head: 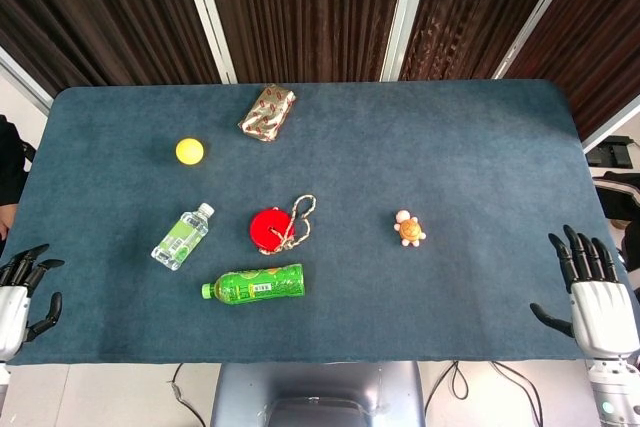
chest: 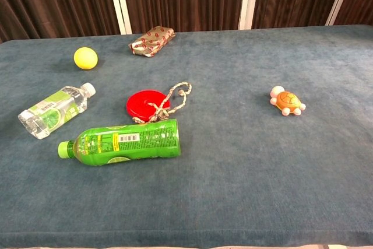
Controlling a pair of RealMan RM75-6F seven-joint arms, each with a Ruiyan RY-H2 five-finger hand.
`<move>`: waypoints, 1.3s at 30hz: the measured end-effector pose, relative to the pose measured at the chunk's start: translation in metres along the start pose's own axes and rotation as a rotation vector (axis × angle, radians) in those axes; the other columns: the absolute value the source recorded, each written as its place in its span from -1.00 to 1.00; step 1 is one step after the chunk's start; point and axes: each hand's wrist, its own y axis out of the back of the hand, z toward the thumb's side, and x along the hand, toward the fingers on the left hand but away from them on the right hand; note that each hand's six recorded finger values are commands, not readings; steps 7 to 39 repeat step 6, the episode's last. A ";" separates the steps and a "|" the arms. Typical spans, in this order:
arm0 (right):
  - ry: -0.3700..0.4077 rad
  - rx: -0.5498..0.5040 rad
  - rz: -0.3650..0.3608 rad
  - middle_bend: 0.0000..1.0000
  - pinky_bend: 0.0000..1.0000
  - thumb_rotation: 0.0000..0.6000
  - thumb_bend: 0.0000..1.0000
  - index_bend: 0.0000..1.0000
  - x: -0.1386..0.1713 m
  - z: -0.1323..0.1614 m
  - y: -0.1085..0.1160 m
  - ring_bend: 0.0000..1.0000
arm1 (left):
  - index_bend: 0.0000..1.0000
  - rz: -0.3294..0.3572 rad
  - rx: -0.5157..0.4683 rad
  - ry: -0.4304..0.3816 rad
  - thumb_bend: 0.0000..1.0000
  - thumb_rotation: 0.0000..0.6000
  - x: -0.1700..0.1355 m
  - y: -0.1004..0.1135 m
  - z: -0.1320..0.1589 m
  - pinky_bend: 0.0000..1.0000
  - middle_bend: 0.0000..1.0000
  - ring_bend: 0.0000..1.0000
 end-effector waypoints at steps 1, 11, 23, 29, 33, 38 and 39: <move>-0.008 -0.004 0.003 -1.00 -1.00 1.00 -0.92 -1.00 0.001 -0.002 -0.001 -1.00 | -0.46 -0.002 0.000 -0.002 -0.02 1.00 0.000 -0.001 0.000 -0.53 -0.75 -0.76; -0.012 -0.008 0.011 -1.00 -1.00 1.00 -0.92 -1.00 0.001 -0.003 -0.004 -1.00 | -0.46 -0.009 0.001 -0.004 -0.02 1.00 0.001 -0.002 0.000 -0.53 -0.75 -0.76; -0.012 -0.008 0.011 -1.00 -1.00 1.00 -0.92 -1.00 0.001 -0.003 -0.004 -1.00 | -0.46 -0.009 0.001 -0.004 -0.02 1.00 0.001 -0.002 0.000 -0.53 -0.75 -0.76; -0.012 -0.008 0.011 -1.00 -1.00 1.00 -0.92 -1.00 0.001 -0.003 -0.004 -1.00 | -0.46 -0.009 0.001 -0.004 -0.02 1.00 0.001 -0.002 0.000 -0.53 -0.75 -0.76; -0.012 -0.008 0.011 -1.00 -1.00 1.00 -0.92 -1.00 0.001 -0.003 -0.004 -1.00 | -0.46 -0.009 0.001 -0.004 -0.02 1.00 0.001 -0.002 0.000 -0.53 -0.75 -0.76; -0.012 -0.008 0.011 -1.00 -1.00 1.00 -0.92 -1.00 0.001 -0.003 -0.004 -1.00 | -0.46 -0.009 0.001 -0.004 -0.02 1.00 0.001 -0.002 0.000 -0.53 -0.75 -0.76; -0.012 -0.008 0.011 -1.00 -1.00 1.00 -0.92 -1.00 0.001 -0.003 -0.004 -1.00 | -0.46 -0.009 0.001 -0.004 -0.02 1.00 0.001 -0.002 0.000 -0.53 -0.75 -0.76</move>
